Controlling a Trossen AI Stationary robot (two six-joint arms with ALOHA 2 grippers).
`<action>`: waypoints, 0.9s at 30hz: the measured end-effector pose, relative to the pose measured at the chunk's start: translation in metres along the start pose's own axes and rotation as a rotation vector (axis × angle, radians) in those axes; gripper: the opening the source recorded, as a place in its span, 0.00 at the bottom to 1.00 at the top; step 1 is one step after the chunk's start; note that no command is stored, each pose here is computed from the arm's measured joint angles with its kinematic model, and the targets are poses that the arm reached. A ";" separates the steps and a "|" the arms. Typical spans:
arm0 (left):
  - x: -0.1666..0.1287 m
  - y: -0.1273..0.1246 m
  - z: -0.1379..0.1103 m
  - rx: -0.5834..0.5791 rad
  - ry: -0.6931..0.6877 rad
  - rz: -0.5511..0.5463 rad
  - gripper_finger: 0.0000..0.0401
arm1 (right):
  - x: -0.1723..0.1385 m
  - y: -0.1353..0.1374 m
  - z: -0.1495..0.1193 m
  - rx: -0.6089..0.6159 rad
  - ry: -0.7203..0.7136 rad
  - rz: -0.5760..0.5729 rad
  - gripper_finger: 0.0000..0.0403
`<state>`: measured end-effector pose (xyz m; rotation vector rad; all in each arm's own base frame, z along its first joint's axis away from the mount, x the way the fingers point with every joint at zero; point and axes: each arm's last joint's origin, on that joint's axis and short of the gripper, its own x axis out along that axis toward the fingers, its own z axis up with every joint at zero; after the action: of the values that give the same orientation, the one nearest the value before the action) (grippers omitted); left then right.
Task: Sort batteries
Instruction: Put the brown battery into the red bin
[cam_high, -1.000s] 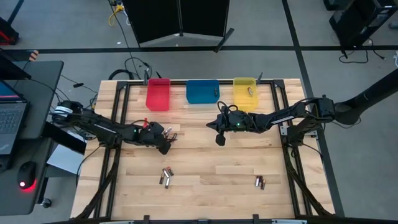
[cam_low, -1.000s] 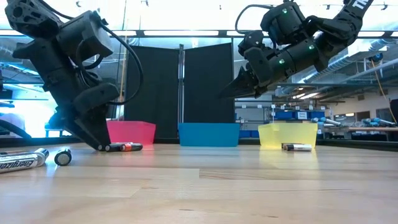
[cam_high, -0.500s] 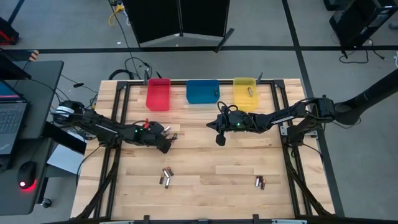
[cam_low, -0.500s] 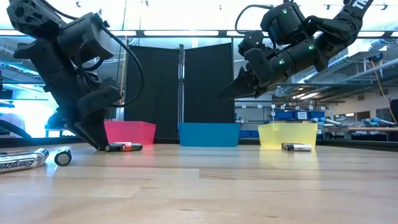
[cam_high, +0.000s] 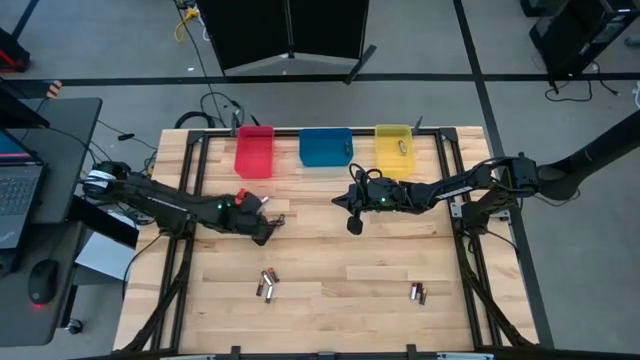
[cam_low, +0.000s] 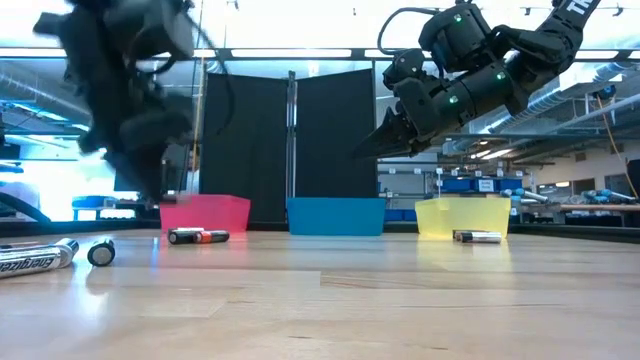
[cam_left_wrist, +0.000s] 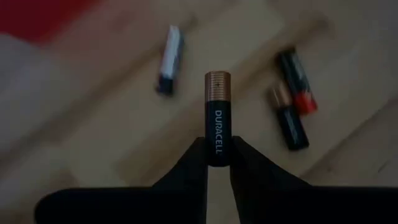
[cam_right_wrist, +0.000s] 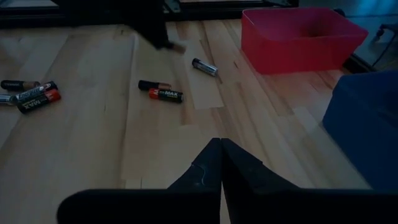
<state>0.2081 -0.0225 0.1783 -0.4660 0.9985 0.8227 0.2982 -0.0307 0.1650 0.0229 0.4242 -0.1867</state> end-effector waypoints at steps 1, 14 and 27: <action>-0.007 -0.001 0.007 0.011 -0.014 0.002 0.12 | 0.000 0.000 0.000 0.000 0.000 0.000 0.03; -0.012 0.049 0.097 0.030 -0.053 -0.013 0.12 | -0.002 -0.001 -0.010 -0.005 0.026 -0.003 0.03; 0.049 0.139 0.148 -0.101 -0.037 0.024 0.12 | -0.003 -0.001 -0.012 0.010 0.023 -0.013 0.03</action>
<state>0.1943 0.1839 0.2097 -0.5244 0.9327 0.9030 0.2906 -0.0303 0.1554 0.0323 0.4465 -0.2018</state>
